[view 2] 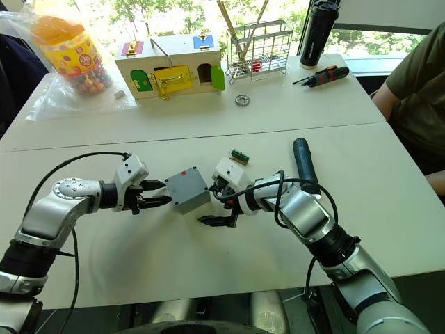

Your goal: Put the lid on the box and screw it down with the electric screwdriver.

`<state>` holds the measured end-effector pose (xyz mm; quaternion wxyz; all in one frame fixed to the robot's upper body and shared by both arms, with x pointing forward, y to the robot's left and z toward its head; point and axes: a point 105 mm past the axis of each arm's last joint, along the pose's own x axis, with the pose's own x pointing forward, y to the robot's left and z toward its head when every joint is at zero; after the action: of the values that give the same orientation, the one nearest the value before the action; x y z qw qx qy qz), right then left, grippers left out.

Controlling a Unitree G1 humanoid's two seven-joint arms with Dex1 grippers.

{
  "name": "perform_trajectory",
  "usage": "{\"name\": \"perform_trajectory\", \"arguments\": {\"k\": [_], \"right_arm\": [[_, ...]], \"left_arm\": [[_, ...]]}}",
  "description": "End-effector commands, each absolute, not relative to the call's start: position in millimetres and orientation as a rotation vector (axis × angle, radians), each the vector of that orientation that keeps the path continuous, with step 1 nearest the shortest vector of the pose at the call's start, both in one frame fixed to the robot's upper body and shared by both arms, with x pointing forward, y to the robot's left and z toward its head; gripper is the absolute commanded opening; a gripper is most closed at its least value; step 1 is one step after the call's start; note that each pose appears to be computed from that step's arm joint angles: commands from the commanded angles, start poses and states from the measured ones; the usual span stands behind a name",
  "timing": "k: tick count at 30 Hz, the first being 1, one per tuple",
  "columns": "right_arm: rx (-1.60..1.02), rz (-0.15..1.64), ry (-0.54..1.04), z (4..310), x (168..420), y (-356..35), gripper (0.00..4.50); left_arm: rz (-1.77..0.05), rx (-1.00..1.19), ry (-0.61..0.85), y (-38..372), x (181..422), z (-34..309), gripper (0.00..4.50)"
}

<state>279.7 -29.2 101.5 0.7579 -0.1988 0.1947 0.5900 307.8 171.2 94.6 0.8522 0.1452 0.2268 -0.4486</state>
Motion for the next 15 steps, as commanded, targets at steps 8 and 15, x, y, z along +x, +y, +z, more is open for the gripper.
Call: {"name": "perform_trajectory", "arguments": {"k": [8, 15], "right_arm": [[-0.393, 1.341, 0.382, 113.9, 262.8, -13.9, 4.48], [-0.419, 1.328, 0.381, 113.3, 263.3, -14.0, 4.48]], "left_arm": [[-0.948, 0.342, 0.382, 161.8, 324.6, 109.4, 2.67], [-0.974, 0.332, 0.404, 162.2, 318.0, 108.2, 2.67]]}}
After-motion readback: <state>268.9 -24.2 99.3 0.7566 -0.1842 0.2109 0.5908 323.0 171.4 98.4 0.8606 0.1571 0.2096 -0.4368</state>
